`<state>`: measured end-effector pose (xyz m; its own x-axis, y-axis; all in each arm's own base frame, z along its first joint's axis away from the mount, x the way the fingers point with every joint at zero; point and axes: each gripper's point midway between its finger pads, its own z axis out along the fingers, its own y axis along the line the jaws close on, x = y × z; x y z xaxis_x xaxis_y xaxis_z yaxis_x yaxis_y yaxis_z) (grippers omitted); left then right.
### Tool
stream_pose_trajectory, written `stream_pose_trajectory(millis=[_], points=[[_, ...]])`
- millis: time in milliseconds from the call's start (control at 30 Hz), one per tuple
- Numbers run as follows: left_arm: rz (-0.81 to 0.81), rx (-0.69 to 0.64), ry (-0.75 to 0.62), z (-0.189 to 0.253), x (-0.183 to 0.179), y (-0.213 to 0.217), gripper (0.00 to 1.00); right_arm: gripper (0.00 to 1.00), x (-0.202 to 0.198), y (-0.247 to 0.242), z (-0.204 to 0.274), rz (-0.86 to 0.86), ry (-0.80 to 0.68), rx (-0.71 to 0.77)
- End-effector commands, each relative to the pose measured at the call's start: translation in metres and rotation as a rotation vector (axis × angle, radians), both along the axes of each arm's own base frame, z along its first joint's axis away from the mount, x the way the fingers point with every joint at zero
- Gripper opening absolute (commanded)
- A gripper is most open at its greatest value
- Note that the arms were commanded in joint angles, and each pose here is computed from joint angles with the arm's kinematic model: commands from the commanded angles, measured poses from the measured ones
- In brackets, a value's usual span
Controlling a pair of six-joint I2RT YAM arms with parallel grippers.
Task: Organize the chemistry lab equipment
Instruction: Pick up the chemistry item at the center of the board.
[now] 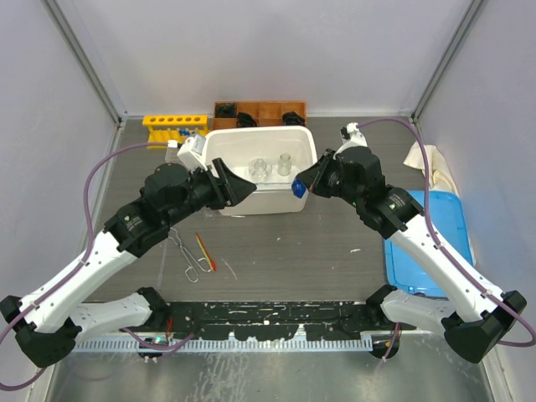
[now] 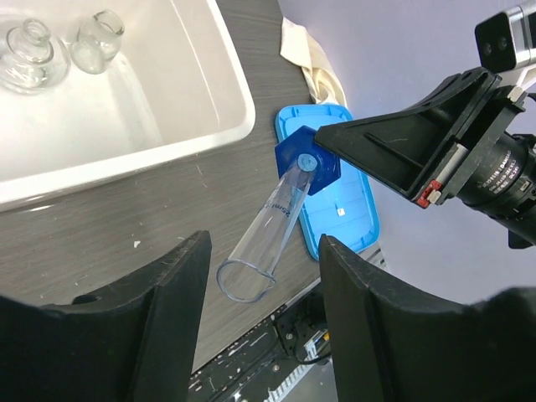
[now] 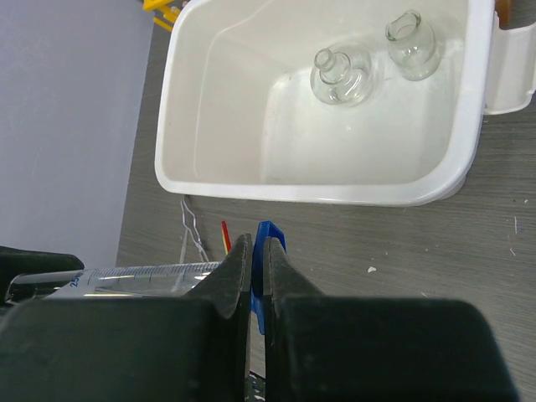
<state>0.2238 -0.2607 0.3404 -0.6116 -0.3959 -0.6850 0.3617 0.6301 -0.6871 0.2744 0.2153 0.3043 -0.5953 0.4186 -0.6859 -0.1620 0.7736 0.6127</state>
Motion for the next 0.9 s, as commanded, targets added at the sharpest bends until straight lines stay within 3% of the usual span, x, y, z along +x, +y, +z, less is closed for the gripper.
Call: stream_pose_trajectory(millis=[0, 433, 667, 867], points=[[0.038, -0.072, -0.101, 0.04, 0.006, 0.008, 0.54, 0.01, 0.004, -0.001, 0.023, -0.002, -0.076, 0.032], [0.032, -0.07, -0.08, 0.035, 0.008, 0.006, 0.28, 0.01, 0.003, -0.002, 0.022, -0.001, -0.074, 0.029], [0.048, -0.06, -0.074, 0.034, 0.011, 0.01, 0.21, 0.01, 0.003, -0.001, 0.021, 0.002, -0.072, 0.027], [0.068, -0.023, -0.07, 0.031, 0.018, 0.013, 0.12, 0.1, 0.004, 0.001, 0.024, 0.015, -0.083, 0.027]])
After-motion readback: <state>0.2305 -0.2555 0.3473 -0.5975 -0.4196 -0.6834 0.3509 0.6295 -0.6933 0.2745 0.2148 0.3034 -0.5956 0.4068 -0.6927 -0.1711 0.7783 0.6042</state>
